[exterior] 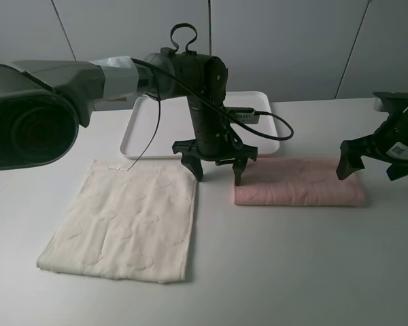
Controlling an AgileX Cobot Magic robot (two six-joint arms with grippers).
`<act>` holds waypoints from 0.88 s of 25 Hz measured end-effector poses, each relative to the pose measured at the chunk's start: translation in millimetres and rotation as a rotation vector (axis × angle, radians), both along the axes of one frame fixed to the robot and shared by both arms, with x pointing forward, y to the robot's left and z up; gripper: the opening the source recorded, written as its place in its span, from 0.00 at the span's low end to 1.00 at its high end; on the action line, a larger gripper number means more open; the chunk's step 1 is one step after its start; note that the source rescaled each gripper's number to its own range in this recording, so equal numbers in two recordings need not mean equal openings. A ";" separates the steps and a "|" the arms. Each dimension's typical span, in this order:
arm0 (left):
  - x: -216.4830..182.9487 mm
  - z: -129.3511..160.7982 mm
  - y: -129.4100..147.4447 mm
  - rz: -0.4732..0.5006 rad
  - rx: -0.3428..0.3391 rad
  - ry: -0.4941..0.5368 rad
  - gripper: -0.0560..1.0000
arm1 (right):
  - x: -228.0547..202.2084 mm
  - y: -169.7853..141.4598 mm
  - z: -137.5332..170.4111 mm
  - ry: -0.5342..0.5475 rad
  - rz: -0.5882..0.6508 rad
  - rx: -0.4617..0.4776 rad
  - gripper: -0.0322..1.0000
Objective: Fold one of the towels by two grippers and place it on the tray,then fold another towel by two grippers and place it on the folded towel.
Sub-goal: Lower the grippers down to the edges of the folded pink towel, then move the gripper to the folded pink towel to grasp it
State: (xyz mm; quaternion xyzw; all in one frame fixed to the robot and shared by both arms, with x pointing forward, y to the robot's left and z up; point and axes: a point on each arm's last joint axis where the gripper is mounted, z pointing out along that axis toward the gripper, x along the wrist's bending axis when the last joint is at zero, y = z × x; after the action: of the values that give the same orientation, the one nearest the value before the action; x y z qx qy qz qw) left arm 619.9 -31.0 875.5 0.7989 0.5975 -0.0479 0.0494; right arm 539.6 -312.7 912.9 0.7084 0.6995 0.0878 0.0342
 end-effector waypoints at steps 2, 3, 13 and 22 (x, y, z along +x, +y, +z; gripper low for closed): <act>0.1 0.0 0.1 0.001 0.002 -0.001 0.99 | 1.2 -0.7 -2.8 -0.003 0.002 -0.007 1.00; 0.0 0.0 0.2 0.001 0.002 0.000 0.99 | 1.6 -0.8 -5.0 0.001 0.001 -0.008 1.00; 0.4 0.2 1.4 0.011 0.017 -0.002 0.99 | 5.8 -5.9 -28.0 0.032 0.002 -0.060 0.98; 0.7 -0.3 3.0 0.008 0.035 -0.005 0.99 | 7.1 -7.1 -40.1 0.061 -0.040 -0.063 0.90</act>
State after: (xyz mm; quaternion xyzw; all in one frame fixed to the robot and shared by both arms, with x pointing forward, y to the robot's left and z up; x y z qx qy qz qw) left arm 620.6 -28.0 875.2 0.7975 0.6011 -0.0353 0.0373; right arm 546.7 -319.8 872.8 0.7232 0.6883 0.0433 0.0370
